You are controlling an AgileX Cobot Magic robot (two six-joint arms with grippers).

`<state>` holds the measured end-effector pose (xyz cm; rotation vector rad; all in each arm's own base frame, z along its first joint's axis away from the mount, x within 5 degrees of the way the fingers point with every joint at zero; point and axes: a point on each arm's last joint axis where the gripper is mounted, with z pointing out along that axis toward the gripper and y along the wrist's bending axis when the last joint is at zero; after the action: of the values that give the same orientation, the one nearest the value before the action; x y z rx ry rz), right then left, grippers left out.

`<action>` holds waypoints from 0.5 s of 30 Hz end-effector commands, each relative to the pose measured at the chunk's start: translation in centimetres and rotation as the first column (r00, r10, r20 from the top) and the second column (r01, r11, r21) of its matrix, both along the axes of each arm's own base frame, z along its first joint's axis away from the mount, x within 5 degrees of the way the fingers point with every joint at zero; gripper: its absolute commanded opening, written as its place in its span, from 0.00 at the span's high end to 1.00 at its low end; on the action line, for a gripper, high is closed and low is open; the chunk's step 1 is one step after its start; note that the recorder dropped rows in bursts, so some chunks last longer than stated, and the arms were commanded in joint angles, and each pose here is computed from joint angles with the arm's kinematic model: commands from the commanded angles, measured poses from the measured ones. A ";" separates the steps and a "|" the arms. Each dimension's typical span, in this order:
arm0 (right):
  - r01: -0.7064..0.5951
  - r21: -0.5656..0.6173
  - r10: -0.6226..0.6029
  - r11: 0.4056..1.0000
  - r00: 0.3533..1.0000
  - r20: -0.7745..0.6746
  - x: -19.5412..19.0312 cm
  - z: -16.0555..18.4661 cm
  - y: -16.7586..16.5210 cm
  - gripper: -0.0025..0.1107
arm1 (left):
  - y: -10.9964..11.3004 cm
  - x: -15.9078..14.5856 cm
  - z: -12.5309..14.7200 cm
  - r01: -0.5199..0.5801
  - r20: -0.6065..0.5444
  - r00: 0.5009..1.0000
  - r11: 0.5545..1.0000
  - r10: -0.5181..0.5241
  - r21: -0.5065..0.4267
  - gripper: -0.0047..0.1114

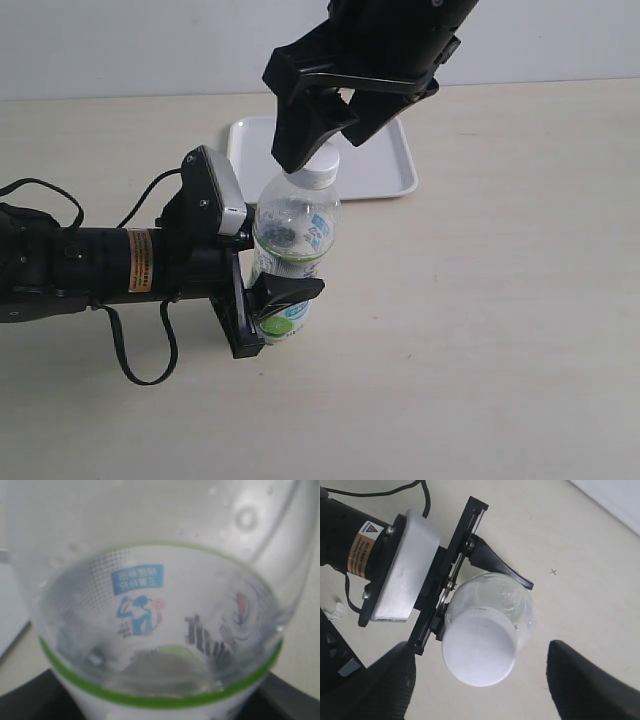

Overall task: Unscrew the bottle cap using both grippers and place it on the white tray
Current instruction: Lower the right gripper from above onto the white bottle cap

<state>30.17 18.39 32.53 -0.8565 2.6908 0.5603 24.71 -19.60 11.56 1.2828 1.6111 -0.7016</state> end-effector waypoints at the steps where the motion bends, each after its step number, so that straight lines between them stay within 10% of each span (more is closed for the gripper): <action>1: -0.005 -0.013 0.005 1.000 1.000 0.012 0.0 0.1 0.0 0.36 | 0.0 0.0 0.0 -0.001 0.009 1.000 1.000 0.001 0.029 0.96; 15: -0.012 -0.033 0.012 0.999 1.000 0.005 -0.1 0.0 -0.2 0.36 | 0.0 0.0 0.0 -0.003 0.008 1.000 1.000 0.003 0.028 0.96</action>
<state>30.11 18.22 32.42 -0.8738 2.7038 0.5291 24.71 -19.60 11.56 1.2828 1.6111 -0.7016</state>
